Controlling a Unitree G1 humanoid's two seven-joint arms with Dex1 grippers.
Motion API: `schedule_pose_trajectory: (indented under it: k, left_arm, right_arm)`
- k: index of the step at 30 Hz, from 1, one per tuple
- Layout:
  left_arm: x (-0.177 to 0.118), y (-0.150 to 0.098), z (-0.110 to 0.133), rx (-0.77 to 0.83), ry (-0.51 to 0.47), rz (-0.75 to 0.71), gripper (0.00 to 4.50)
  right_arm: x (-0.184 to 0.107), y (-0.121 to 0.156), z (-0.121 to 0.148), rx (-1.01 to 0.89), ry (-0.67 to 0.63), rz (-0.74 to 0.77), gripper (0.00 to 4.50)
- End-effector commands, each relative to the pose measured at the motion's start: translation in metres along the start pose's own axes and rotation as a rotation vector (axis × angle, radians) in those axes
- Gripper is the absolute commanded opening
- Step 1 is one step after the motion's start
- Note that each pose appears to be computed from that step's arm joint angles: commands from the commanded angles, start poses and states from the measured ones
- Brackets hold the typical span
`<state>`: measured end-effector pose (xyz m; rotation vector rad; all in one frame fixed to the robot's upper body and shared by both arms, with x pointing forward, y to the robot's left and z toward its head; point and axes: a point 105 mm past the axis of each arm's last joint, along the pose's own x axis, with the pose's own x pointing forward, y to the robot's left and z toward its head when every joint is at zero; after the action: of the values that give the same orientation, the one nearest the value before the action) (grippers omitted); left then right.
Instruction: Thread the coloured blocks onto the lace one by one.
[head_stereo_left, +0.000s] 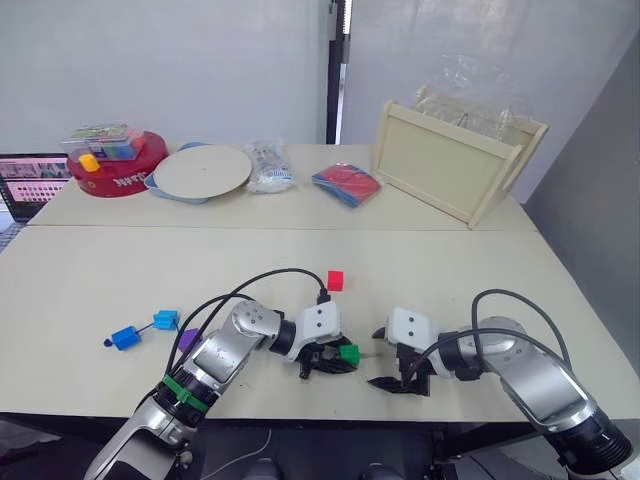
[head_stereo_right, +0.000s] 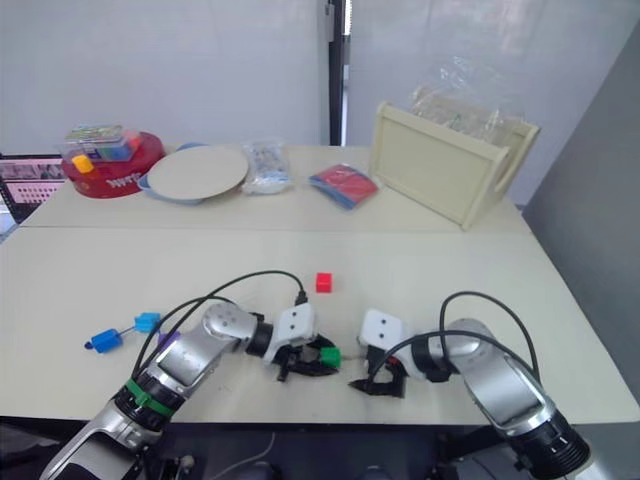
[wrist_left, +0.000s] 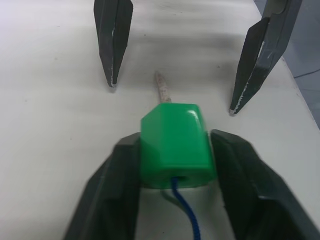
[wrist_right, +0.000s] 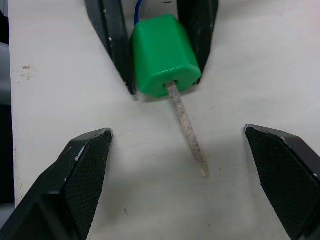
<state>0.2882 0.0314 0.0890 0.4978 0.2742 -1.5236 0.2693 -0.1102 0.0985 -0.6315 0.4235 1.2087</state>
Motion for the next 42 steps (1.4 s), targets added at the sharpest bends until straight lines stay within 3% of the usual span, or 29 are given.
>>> schedule_pose_trajectory:
  k: [1,4,15,25,30,33,36,39,41,42]
  left_arm:
    - [-0.001,0.001,0.006,0.045,-0.003,-0.007,1.28]
    - [-0.001,0.0,0.006,0.049,-0.002,-0.008,1.28]
    - [-0.004,-0.003,0.005,0.049,0.003,-0.024,1.28]
    - [-0.034,-0.005,-0.005,0.025,0.039,0.038,1.28]
    - [-0.097,-0.006,-0.035,-0.041,0.164,0.169,1.28]
    - [-0.145,-0.01,-0.065,-0.074,0.312,0.237,1.28]
    - [-0.168,-0.012,-0.078,-0.078,0.383,0.278,1.28]
    - [-0.213,-0.015,-0.103,-0.085,0.528,0.353,1.28]
    - [-0.223,-0.019,-0.107,-0.073,0.56,0.354,1.28]
    - [-0.222,-0.013,-0.1,-0.057,0.521,0.392,1.78]
  right_arm:
    - [-0.005,-0.001,0.006,-0.022,-0.031,-0.014,4.5]
    - [-0.004,-0.001,0.003,-0.017,-0.028,-0.008,3.7]
    - [-0.006,-0.008,-0.009,-0.026,-0.019,0.005,0.0]
    - [-0.003,-0.006,0.005,-0.068,-0.067,0.052,0.0]
    - [-0.005,-0.002,0.013,-0.088,-0.073,0.07,0.0]
    - [-0.007,0.0,0.013,-0.09,-0.067,0.08,0.0]
    - [-0.007,0.002,0.013,-0.091,-0.06,0.087,0.0]
    - [-0.004,0.003,0.015,-0.095,-0.061,0.096,0.0]
    - [-0.003,0.003,0.017,-0.098,-0.064,0.099,0.0]
    - [-0.003,0.003,0.018,-0.1,-0.066,0.099,0.0]
